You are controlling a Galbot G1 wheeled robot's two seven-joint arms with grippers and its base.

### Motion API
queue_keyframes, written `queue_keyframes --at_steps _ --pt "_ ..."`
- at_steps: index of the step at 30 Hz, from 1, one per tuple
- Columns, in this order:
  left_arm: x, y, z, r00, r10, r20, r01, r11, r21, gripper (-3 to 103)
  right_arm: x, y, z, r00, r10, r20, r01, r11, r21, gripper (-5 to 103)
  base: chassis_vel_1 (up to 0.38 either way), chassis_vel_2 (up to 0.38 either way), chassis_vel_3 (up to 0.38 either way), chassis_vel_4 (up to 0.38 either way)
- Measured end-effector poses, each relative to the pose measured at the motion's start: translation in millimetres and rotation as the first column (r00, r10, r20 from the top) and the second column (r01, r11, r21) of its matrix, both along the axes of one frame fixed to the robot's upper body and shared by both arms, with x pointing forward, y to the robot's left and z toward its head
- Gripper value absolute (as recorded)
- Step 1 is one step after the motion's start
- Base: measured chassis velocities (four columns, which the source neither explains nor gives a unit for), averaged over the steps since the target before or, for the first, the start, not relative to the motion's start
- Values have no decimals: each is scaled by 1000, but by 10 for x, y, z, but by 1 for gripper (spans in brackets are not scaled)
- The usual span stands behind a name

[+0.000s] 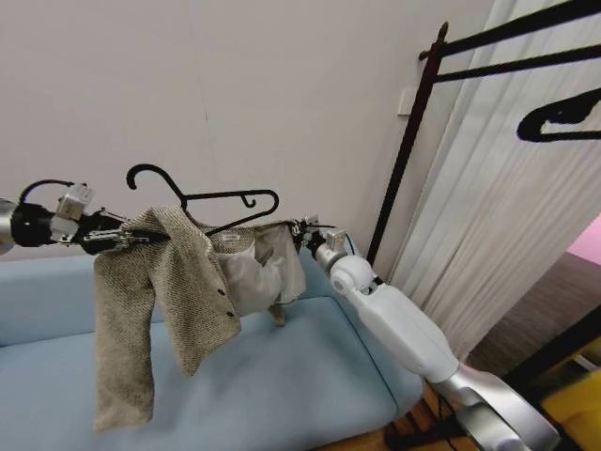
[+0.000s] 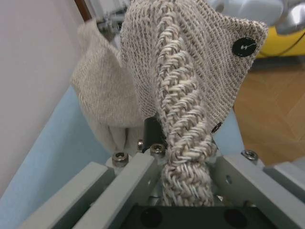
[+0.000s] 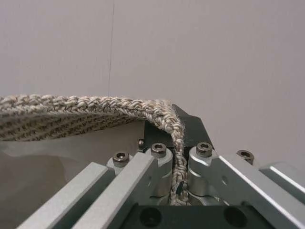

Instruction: Pick up the clothes from the sofa and hang them on the clothes hanger.

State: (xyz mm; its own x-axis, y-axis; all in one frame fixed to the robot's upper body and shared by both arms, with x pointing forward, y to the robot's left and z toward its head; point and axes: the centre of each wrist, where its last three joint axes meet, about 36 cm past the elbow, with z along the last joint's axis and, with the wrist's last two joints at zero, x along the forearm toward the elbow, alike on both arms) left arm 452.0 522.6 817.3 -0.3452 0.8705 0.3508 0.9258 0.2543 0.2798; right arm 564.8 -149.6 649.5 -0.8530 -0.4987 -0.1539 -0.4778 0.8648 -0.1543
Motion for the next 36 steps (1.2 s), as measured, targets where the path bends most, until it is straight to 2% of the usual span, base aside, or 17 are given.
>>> queue_keyframes --at_steps 4,11,15,20,22,24,27,29,33,35,36 --pt "14 18 -86 1000 24 -7 -24 998 62 3 13 -23 223 1000 3 19 -2 998 -59 2 0 0 0 0" --pt "30 -81 -286 996 82 -35 -78 991 110 3 -67 -43 585 1000 11 -6 -12 988 -151 2 0 0 0 0" --pt "32 -228 -508 985 165 -41 -159 979 129 3 -252 13 882 998 35 -46 -44 974 -221 2 0 0 0 0" --pt "36 -323 -710 972 231 -34 -226 966 124 3 -432 124 1037 996 61 -67 -75 968 -239 2 0 0 0 0" --pt "38 -340 -759 972 231 -39 -225 968 114 3 -474 171 1057 995 65 -70 -80 967 -244 2 0 0 0 0" --pt "42 -365 -838 977 205 -55 -200 977 80 3 -495 240 1044 995 71 -75 -87 964 -252 2 0 0 0 0" --pt "37 -398 -861 983 170 -68 -165 984 72 3 -466 277 1036 995 68 -79 -86 964 -253 2 0 0 0 0" --pt "34 -423 -882 986 151 -75 -143 985 95 3 -381 316 1079 996 50 -76 -67 967 -246 2 0 0 0 0" --pt "33 -438 -902 984 159 -74 -149 981 123 3 -247 343 1260 998 10 -56 -23 971 -240 2 0 0 0 0" --pt "20 -499 -917 968 246 -53 -236 961 143 3 -211 346 1538 999 -30 -31 21 966 -256 2 0 0 0 0" --pt "20 -499 -917 968 246 -53 -236 961 143 3 -211 346 1538 999 -30 -31 21 966 -256 2 0 0 0 0"
